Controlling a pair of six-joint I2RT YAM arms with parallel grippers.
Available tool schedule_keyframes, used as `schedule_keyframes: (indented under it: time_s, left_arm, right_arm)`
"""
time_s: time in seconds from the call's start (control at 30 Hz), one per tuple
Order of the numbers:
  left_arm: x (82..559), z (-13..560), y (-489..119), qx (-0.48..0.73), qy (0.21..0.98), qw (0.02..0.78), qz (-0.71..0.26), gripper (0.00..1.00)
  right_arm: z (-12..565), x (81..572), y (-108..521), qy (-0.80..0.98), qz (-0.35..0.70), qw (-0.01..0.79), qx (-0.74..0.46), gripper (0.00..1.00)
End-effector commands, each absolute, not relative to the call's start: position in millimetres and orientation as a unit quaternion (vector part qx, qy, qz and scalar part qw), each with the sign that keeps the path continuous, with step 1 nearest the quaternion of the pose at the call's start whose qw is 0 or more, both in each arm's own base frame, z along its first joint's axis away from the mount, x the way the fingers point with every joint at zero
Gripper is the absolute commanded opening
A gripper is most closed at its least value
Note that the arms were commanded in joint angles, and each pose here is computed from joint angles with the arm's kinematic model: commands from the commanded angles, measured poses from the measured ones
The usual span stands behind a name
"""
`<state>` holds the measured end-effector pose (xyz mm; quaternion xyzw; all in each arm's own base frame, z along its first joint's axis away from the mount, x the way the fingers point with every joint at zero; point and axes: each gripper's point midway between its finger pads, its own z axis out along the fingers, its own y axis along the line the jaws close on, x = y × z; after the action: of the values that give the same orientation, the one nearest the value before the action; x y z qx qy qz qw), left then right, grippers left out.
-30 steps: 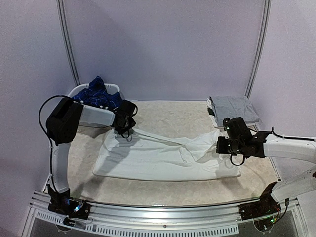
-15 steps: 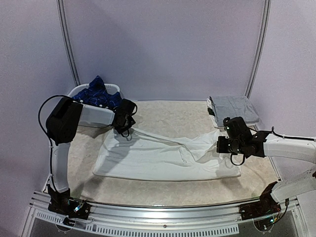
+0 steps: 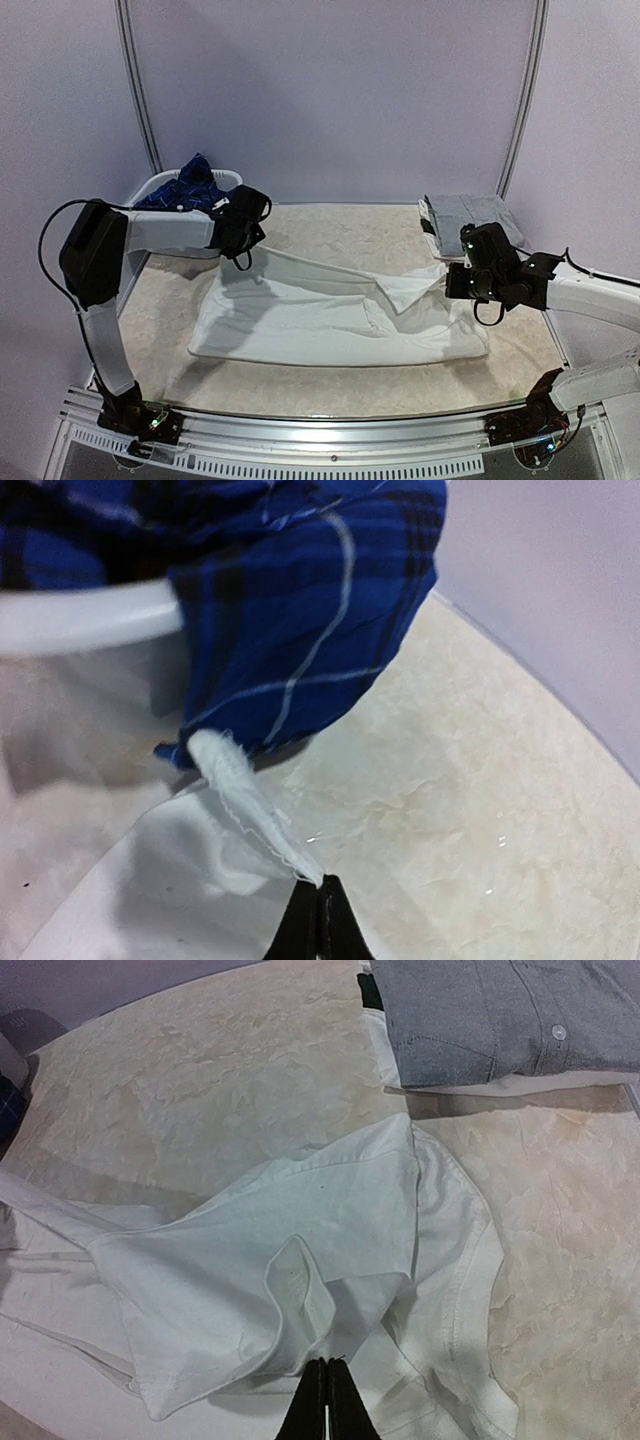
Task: Fold and stack the mixed laundry pile
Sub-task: Fold the 1/3-folded T-shirt at the center of the board.
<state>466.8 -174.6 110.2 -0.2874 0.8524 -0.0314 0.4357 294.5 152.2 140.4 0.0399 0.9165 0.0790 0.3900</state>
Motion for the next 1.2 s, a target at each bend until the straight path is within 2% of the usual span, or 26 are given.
schedule_keyframes:
  time_s: [0.0,0.43,0.63,0.93,1.07,1.13,1.17]
  left_arm:
    - [444.1,99.6,-160.7,-0.273,0.861,0.429,0.022,0.00]
    - [416.2,87.5,-154.7,-0.253,0.872,0.417,0.045,0.00]
    - [401.0,95.7,-151.4,-0.230,0.872,0.422,0.092,0.00]
    - [379.0,57.8,-144.9,-0.231,0.889,0.386,0.088,0.02]
    - [368.8,44.9,-140.4,-0.233,0.893,0.377,0.082,0.07]
    - [364.8,42.0,-140.2,-0.231,0.895,0.374,0.074,0.13]
    - [363.1,43.0,-139.1,-0.231,0.895,0.374,0.073,0.19]
  right_arm:
    - [145.7,284.9,148.3,0.919,0.080,0.383,0.039,0.01]
    - [125.5,271.8,147.6,0.935,0.078,0.346,0.031,0.01]
    - [112.5,269.2,151.6,0.942,0.079,0.325,0.023,0.01]
    - [92.5,264.1,150.1,0.952,0.066,0.298,0.027,0.01]
    - [91.3,258.4,148.7,0.954,0.068,0.290,0.027,0.01]
    - [93.3,255.7,148.5,0.955,0.072,0.287,0.026,0.03]
    - [95.0,253.5,150.6,0.955,0.079,0.284,0.022,0.04]
